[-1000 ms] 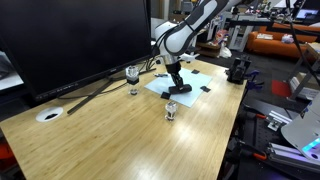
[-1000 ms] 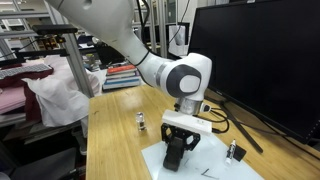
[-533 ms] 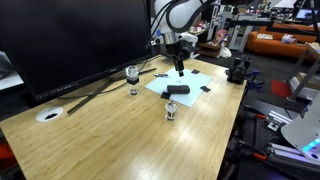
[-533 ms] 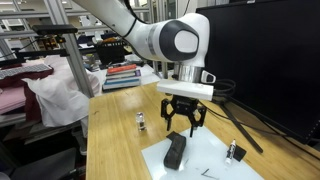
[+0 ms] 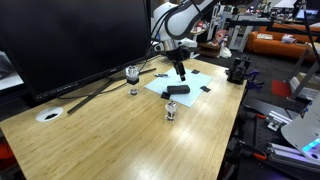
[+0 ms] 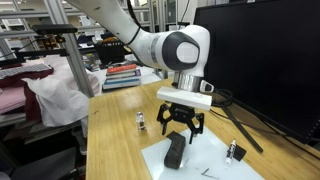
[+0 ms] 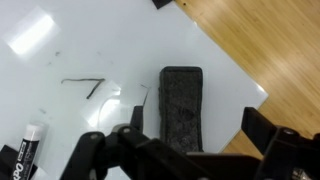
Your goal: Use the whiteboard eraser to erase the whiteboard on the desk
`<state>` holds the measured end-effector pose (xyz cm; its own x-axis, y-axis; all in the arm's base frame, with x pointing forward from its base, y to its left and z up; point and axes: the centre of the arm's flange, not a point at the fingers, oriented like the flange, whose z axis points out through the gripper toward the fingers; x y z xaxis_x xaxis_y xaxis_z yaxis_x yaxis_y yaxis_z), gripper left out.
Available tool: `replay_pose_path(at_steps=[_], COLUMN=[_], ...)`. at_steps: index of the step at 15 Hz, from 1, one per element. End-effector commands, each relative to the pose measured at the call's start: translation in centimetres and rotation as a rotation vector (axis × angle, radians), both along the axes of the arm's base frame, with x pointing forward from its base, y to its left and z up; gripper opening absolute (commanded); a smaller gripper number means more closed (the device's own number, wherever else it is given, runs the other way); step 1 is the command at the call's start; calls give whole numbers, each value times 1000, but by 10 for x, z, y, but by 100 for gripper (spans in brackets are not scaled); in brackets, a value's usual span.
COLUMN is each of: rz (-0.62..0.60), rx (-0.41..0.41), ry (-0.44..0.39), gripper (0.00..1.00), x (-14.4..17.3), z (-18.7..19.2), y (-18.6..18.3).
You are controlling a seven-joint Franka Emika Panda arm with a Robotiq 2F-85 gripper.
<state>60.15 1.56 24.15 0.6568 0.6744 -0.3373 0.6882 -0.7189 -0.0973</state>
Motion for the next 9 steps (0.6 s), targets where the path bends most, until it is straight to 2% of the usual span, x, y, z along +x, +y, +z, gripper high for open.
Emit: replay_pose_path(at_steps=[1,9], rz=[38,103], rx=[9,56], ry=[8,64], gripper=[100,100], x=[11,18], z=[-11,-50], y=[-1,4])
